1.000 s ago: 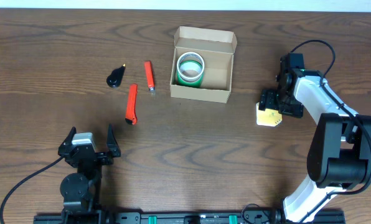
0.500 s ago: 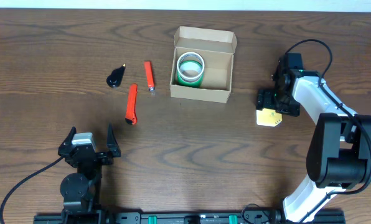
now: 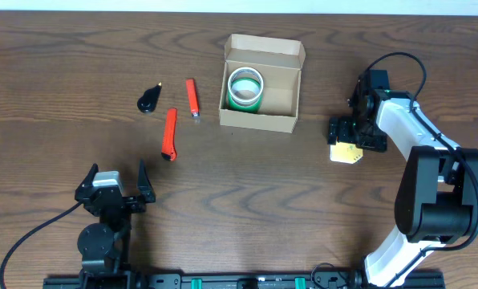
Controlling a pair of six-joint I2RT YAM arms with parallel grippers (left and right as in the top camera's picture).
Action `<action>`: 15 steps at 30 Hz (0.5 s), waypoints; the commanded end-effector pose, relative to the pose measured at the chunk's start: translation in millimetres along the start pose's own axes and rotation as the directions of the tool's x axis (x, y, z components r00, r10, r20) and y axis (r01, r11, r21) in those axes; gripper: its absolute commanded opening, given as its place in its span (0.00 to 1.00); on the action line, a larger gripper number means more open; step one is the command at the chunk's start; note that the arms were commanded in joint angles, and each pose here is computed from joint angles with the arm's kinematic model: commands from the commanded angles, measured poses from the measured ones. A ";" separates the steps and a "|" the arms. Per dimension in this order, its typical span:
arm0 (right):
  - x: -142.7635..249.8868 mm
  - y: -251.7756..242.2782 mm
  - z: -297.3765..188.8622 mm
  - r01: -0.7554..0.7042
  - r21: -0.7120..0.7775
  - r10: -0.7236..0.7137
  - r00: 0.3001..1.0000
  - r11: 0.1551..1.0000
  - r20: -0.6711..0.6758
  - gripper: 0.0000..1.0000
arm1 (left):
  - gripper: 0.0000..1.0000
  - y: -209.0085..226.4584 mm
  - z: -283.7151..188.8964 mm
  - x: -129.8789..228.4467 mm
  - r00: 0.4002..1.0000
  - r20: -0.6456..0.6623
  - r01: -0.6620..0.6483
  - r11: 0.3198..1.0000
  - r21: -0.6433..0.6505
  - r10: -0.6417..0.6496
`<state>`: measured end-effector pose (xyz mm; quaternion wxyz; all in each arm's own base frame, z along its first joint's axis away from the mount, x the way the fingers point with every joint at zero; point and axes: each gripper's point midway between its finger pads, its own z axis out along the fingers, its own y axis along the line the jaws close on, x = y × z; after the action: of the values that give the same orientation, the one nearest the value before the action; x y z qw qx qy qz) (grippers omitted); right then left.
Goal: Pack container
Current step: 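Lower the right gripper and close it on the sticky-note pad edge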
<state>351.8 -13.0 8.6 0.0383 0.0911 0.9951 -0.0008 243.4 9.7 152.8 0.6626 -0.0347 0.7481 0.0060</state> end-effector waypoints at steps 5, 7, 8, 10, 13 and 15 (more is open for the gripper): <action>4.9 -4.8 0.0 0.016 0.041 -0.015 1.000 0.999 -0.013 0.99 | 0.96 2.4 0.7 17.5 0.999 -0.054 -0.011 1.000 -0.013 0.010; 4.9 -6.1 0.0 0.016 0.048 -0.015 1.000 0.999 -0.013 0.99 | 0.96 2.4 0.7 17.5 0.999 -0.054 -0.010 1.000 -0.013 0.010; 5.2 -6.2 0.2 0.016 0.048 -0.015 1.000 0.999 -0.014 0.99 | 0.96 2.4 0.7 17.5 0.999 -0.054 -0.010 1.000 -0.013 0.010; 5.5 -6.2 0.5 0.016 0.048 -0.015 1.000 0.999 -0.014 0.99 | 0.96 2.4 0.7 17.6 0.998 -0.054 -0.010 1.000 -0.013 0.010; 5.2 -5.3 0.5 0.018 0.047 -0.017 1.000 0.999 -0.013 0.99 | 0.96 2.4 0.7 17.5 0.999 -0.054 -0.010 1.000 -0.013 0.010; 5.2 -4.6 0.5 0.018 0.043 -0.017 1.000 0.999 -0.013 0.99 | 0.96 2.4 0.7 17.5 0.999 -0.054 -0.010 1.000 -0.013 0.010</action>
<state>347.8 -17.6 8.4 0.0313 0.0913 0.9952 -0.0151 243.4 9.7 152.8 0.6626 -0.0347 0.7481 0.0060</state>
